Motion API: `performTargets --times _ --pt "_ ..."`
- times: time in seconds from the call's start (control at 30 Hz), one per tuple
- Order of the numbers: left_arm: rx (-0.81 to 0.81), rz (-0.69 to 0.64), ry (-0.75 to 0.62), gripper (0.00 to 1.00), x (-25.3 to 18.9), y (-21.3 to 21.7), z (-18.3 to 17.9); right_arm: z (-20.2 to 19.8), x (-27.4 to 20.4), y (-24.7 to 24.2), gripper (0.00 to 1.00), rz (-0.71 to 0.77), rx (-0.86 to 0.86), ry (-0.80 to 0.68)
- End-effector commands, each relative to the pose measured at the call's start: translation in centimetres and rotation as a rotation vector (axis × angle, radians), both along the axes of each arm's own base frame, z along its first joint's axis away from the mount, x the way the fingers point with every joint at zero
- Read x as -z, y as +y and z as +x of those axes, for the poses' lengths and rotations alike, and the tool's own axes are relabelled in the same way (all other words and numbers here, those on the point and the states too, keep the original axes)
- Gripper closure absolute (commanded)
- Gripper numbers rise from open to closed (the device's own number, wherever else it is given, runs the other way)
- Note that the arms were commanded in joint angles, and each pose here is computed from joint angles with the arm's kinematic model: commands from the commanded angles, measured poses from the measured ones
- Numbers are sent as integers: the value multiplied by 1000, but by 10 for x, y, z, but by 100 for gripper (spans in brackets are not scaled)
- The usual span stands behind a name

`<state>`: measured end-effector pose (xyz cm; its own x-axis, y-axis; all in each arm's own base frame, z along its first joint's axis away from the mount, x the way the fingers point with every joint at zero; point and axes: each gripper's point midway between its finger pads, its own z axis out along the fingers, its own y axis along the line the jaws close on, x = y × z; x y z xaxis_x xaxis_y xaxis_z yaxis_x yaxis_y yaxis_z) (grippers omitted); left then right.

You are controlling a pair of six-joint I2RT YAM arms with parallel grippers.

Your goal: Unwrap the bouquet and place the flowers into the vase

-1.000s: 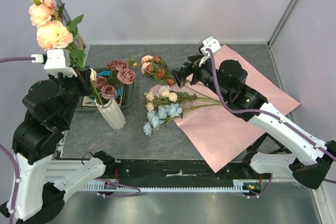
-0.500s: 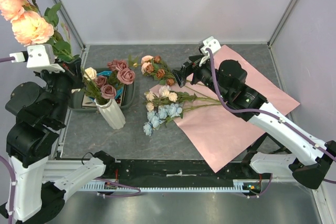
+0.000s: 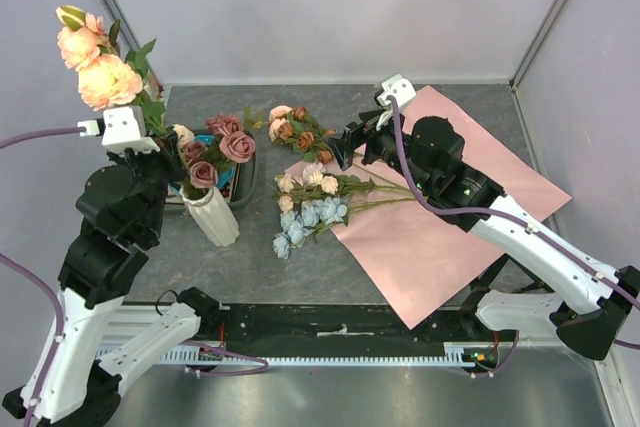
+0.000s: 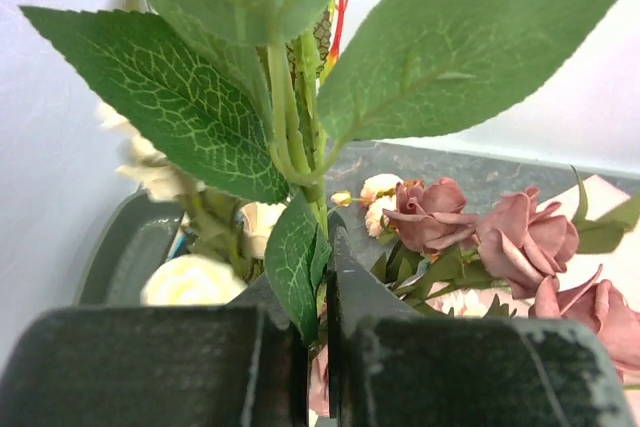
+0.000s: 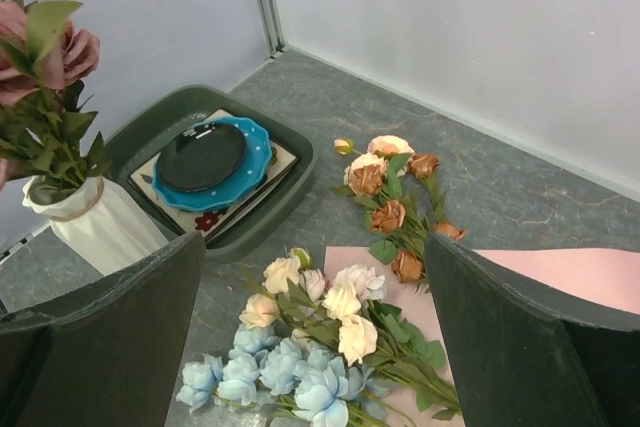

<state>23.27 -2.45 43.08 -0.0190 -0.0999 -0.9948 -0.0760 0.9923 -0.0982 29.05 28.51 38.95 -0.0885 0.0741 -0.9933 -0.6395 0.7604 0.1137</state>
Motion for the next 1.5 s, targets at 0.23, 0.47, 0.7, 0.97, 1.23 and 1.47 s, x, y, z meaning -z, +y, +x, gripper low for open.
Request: performTargets --times 0.23,0.47,0.7,0.97,1.23,1.47 --pt "-141 -91 17 98 58 16 4 13 25 2 2 -41 31 41" --pt "-230 -110 113 94 92 23 5 16 35 7 2 -50 21 65" --pt "-207 -125 148 19 109 21 -2 32 52 -2 2 -86 53 118" --pt "-51 -231 52 1 36 14 -34 76 86 -40 2 -155 152 240" --pt "-186 -95 46 3 25 38 -25 79 96 -39 2 -153 135 269" --pt "-259 -58 56 0 -15 35 0 74 99 -32 2 -139 90 286"
